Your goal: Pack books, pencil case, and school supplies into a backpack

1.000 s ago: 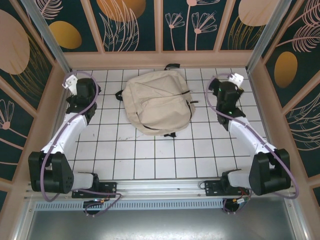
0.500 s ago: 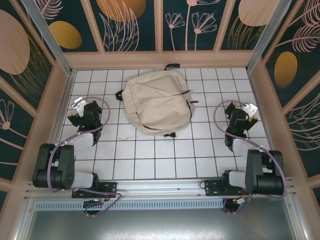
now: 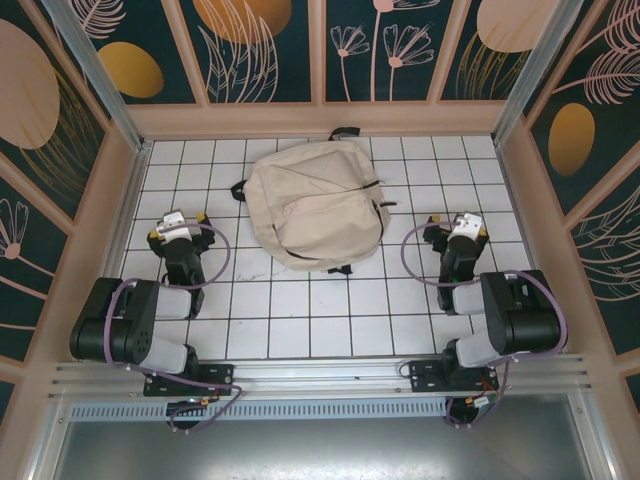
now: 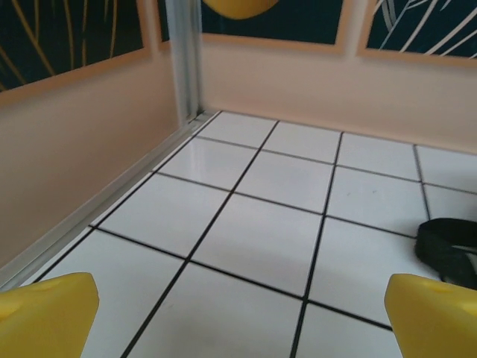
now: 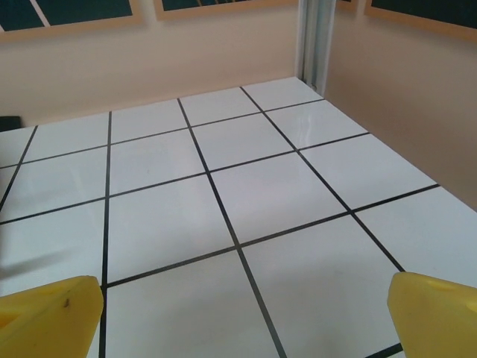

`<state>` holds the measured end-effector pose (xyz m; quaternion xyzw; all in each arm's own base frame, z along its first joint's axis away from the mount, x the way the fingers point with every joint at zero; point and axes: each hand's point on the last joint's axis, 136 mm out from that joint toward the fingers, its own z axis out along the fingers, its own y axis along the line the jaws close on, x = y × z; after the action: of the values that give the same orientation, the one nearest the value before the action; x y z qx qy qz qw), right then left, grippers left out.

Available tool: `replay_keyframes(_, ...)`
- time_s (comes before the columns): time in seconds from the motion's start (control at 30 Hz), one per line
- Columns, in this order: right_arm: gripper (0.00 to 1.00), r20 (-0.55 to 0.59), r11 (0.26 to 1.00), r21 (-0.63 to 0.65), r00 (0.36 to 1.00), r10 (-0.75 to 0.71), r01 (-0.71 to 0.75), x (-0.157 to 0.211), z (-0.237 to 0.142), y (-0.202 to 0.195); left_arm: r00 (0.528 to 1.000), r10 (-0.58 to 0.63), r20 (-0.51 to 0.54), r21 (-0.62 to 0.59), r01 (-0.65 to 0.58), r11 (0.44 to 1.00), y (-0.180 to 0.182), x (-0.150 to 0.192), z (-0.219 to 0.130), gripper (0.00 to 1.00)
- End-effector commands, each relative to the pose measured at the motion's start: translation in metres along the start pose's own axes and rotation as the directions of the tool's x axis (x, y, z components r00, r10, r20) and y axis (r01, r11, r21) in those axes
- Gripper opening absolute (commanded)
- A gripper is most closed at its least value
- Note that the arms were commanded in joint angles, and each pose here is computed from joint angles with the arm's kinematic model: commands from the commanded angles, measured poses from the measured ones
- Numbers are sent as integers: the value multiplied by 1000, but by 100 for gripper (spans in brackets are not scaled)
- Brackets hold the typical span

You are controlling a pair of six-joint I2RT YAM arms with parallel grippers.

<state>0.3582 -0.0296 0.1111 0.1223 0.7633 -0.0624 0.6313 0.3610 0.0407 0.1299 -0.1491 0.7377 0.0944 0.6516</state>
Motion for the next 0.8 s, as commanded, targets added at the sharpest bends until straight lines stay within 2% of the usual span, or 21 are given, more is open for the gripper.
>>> replay_keyframes(0.0, 99, 103, 999, -42, 994, 29, -25, -27, 0, 5, 997, -6, 72, 52, 2, 999, -7, -17, 0, 99)
replay_keyframes(0.13, 99, 75, 997, -74, 997, 26, -20, -23, 6, 9, 997, -23, 79, 60, 19, 998, -5, -12, 1, 99)
replay_keyframes(0.27, 99, 94, 992, -127, 995, 22, -10, -17, 2, 13, 998, -26, 65, 62, 22, 998, -3, -10, 2, 99)
replay_keyframes(0.77, 99, 63, 994, -100, 997, 47, -41, -15, 9, 5, 998, -24, 61, 65, 20, 998, -4, -10, 3, 99)
